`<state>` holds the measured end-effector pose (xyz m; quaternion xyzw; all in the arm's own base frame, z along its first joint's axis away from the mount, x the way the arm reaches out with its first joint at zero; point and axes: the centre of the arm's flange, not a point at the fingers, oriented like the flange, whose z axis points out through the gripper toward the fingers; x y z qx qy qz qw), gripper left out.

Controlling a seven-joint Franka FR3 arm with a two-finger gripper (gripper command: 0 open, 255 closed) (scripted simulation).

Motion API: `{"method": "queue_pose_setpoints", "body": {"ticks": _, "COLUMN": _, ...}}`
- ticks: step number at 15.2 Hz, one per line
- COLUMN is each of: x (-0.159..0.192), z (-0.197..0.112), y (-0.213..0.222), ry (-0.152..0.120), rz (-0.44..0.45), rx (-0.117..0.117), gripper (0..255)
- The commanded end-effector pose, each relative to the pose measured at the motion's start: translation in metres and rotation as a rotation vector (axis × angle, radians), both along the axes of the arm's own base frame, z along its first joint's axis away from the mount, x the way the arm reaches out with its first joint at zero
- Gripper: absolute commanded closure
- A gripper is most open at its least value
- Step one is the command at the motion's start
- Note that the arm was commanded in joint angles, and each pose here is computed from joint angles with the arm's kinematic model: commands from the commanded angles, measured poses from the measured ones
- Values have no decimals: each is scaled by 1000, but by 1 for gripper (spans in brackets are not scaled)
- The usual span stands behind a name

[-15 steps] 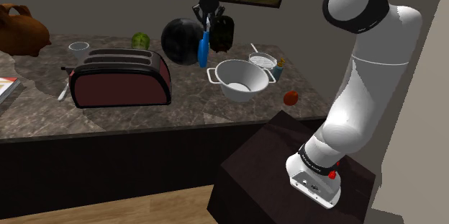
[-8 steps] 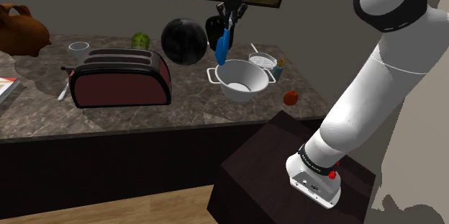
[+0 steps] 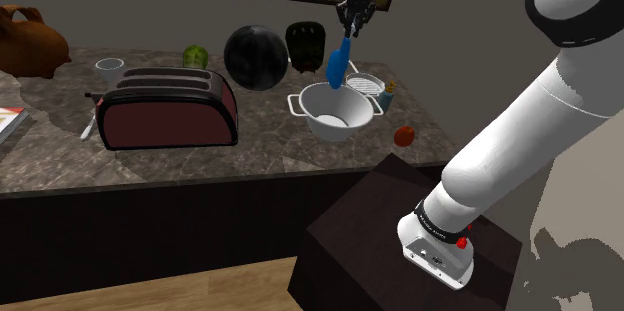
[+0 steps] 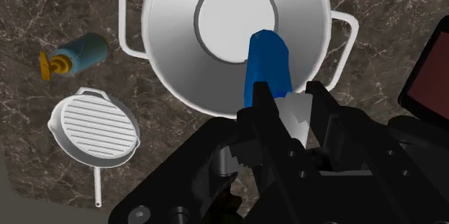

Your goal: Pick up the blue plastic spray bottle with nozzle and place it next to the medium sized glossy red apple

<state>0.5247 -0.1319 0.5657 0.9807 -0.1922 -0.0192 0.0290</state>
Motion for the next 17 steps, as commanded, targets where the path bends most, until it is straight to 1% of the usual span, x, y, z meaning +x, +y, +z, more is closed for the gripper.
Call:
{"method": "queue_pose_setpoints", "body": {"ticks": 1, "x": -17, "z": 5, "y": -20, "ry": 0, "rz": 1, "rx": 0, "gripper": 255}}
{"method": "queue_pose_setpoints", "body": {"ticks": 17, "x": -142, "z": 43, "y": -186, "ry": 0, "rz": 1, "rx": 0, "gripper": 255}}
